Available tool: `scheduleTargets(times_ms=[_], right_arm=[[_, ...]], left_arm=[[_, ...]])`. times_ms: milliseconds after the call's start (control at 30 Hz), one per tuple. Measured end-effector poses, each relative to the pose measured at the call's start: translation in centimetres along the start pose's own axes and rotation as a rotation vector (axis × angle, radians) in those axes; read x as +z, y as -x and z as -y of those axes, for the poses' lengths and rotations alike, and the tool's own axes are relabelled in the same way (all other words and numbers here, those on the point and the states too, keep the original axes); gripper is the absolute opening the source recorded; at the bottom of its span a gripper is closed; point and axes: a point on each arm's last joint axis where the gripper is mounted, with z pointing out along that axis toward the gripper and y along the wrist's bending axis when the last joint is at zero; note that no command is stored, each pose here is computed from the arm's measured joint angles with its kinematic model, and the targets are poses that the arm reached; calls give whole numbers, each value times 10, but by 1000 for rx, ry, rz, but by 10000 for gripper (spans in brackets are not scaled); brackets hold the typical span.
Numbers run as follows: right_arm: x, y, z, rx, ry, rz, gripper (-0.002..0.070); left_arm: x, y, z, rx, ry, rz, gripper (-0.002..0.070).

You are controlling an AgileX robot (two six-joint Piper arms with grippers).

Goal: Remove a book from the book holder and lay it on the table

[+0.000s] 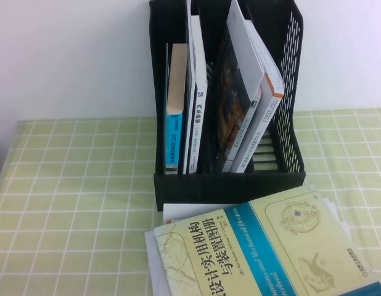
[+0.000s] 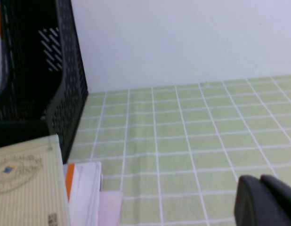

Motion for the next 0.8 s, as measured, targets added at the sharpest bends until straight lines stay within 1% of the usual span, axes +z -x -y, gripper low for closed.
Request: scheduleTargets(times_ms=[233, 433, 500, 700, 800], right_arm=[[-1, -14, 3, 40, -72, -123, -1], [-2, -16, 10, 74, -149, -143, -1], [-3, -16, 10, 60, -137, -148, -1], [-3, -16, 4, 20, -34, -160, -1], [-3, -16, 4, 15, -21, -161, -1]], left_arm=[[0, 0, 0, -1, -1, 0, -2], [0, 0, 0, -1, -1, 0, -2], [0, 0, 0, -1, -1, 0, -2], [0, 0, 0, -1, -1, 0, -2], [0, 0, 0, -1, -1, 0, -3]])
